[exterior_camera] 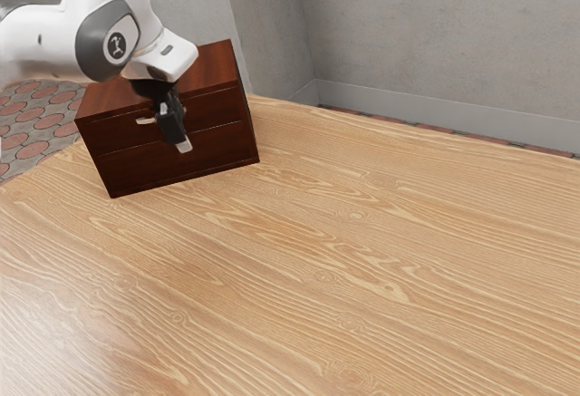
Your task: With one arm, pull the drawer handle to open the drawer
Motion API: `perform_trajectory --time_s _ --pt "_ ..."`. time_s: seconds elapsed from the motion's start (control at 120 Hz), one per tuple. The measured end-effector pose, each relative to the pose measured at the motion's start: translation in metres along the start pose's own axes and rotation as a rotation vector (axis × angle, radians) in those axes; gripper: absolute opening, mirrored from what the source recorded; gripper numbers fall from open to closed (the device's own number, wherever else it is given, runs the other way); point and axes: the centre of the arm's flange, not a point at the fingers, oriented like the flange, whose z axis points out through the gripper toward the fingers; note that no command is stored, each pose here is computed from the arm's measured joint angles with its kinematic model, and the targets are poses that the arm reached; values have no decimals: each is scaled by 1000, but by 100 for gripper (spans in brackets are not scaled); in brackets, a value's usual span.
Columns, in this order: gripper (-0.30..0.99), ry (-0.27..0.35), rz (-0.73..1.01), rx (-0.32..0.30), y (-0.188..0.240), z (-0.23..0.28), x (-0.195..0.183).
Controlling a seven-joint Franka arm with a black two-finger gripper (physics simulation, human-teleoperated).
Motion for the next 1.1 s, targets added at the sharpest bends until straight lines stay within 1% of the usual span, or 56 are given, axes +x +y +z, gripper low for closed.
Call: perform_trajectory --time_s 0.167,0.275,0.358,0.55,0.65,0.933,1.017,1.1 --pt "69 5 30 53 -65 30 -1" --pt "69 -4 45 65 -91 45 -10" --pt "69 -18 54 58 -104 58 -21" --pt "69 -38 83 42 -121 83 -35" --pt "69 -49 83 34 -130 90 -50" --pt "69 -45 120 51 -134 74 -56" --pt "69 -52 121 64 -136 65 -61" --pt "69 -64 122 61 -138 64 -67"
